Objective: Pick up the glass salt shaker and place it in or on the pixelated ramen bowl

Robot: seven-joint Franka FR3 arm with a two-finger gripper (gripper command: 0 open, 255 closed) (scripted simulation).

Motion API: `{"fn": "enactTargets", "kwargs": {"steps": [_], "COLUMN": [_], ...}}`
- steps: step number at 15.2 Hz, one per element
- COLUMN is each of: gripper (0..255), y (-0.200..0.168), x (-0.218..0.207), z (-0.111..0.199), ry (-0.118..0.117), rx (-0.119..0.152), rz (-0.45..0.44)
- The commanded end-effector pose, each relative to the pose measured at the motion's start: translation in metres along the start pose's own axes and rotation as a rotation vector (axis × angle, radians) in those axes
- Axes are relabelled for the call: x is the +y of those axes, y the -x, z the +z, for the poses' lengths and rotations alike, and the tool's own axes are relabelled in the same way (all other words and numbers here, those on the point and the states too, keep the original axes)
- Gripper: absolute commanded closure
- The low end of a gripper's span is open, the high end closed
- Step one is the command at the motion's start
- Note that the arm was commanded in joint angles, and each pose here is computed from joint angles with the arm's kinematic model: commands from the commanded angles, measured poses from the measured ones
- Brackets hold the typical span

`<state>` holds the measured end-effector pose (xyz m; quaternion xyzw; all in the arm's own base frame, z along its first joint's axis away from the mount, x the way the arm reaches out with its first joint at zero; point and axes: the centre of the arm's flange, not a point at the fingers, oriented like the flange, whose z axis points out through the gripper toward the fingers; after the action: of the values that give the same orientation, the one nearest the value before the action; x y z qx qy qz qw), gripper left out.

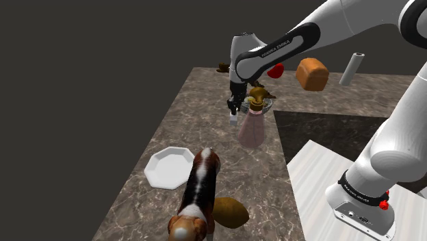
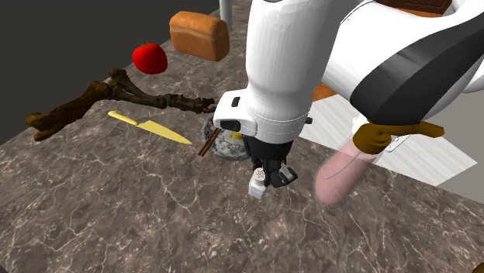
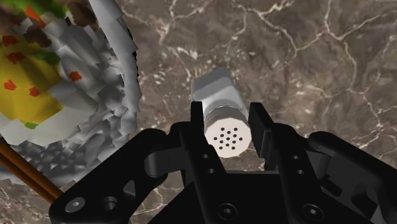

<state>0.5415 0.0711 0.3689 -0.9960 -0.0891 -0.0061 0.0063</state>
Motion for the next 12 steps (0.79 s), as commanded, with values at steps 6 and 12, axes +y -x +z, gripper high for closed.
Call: {"fn": "enactTargets", "kwargs": {"steps": [6, 12], "gripper": [255, 255], "y": [0.000, -0.001], "x": [0.000, -0.001], "z": [-0.021, -0.053], "ry": [0.000, 0.000], "rx": [0.000, 0.000], "rz": [0.000, 0.000]}}
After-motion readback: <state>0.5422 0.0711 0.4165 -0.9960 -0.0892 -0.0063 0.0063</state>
